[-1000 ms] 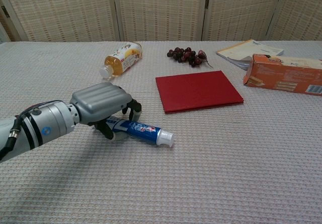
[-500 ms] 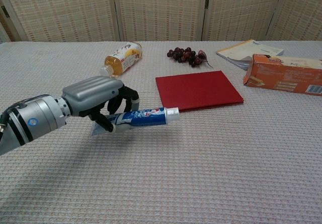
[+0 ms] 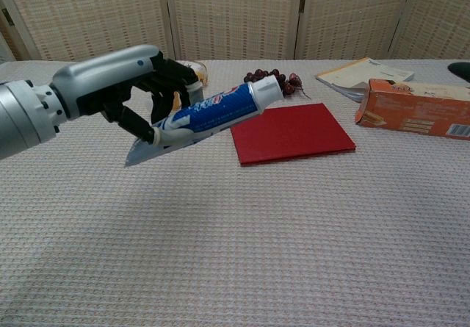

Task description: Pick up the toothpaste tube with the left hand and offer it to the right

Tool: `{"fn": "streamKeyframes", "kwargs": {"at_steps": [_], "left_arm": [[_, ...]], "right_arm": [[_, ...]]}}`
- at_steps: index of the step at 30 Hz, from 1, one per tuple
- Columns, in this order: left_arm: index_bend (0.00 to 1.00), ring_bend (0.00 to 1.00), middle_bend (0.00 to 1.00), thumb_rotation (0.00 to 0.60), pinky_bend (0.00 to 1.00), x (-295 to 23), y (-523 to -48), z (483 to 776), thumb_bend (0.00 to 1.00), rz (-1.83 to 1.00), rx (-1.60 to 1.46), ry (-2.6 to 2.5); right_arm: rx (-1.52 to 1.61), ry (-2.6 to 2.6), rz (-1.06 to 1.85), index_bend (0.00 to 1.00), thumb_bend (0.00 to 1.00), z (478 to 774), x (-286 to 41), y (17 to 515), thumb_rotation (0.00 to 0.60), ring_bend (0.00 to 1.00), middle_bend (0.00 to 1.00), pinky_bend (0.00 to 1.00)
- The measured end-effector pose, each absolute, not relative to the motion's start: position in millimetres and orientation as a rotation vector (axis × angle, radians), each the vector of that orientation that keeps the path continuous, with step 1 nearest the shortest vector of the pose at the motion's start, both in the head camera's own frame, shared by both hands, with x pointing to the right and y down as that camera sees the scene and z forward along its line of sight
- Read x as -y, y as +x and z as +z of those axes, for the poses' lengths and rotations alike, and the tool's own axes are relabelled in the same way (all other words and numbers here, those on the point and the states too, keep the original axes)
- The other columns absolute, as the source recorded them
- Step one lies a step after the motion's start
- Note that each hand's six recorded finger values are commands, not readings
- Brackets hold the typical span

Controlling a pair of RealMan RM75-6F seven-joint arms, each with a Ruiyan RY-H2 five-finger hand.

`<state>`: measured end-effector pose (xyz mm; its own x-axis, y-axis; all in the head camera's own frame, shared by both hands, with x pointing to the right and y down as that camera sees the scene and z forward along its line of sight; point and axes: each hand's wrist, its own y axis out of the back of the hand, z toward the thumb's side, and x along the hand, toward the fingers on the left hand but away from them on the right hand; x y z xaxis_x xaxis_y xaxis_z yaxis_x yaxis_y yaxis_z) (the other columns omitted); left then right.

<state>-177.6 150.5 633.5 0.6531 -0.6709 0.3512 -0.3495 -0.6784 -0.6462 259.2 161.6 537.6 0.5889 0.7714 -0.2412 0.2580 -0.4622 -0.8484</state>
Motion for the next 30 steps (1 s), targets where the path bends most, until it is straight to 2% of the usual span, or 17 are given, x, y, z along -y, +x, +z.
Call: {"fn": "streamKeyframes", "kwargs": {"at_steps": [7, 13, 30], "left_arm": [[0.76, 0.69, 0.73, 0.6, 0.6, -140, -179, 609, 0.61, -0.79, -0.843, -2.328], [0.77, 0.69, 0.73, 0.6, 0.6, -141, -181, 604, 0.61, -0.788, -0.868, -2.329], [0.77, 0.69, 0.73, 0.6, 0.59, -145, -183, 598, 0.61, -0.772, -0.868, -2.315]], "right_arm": [[0.792, -2.06, 0.705, 0.0, 0.46, 541, -153, 200, 0.6, 0.06, 0.02, 0.0], [0.788, -2.076, 0.695, 0.0, 0.46, 550, -148, 174, 0.6, 0.06, 0.02, 0.0], [0.778, -2.08, 0.674, 0.0, 0.46, 555, -137, 142, 0.6, 0.06, 0.02, 0.0]]}}
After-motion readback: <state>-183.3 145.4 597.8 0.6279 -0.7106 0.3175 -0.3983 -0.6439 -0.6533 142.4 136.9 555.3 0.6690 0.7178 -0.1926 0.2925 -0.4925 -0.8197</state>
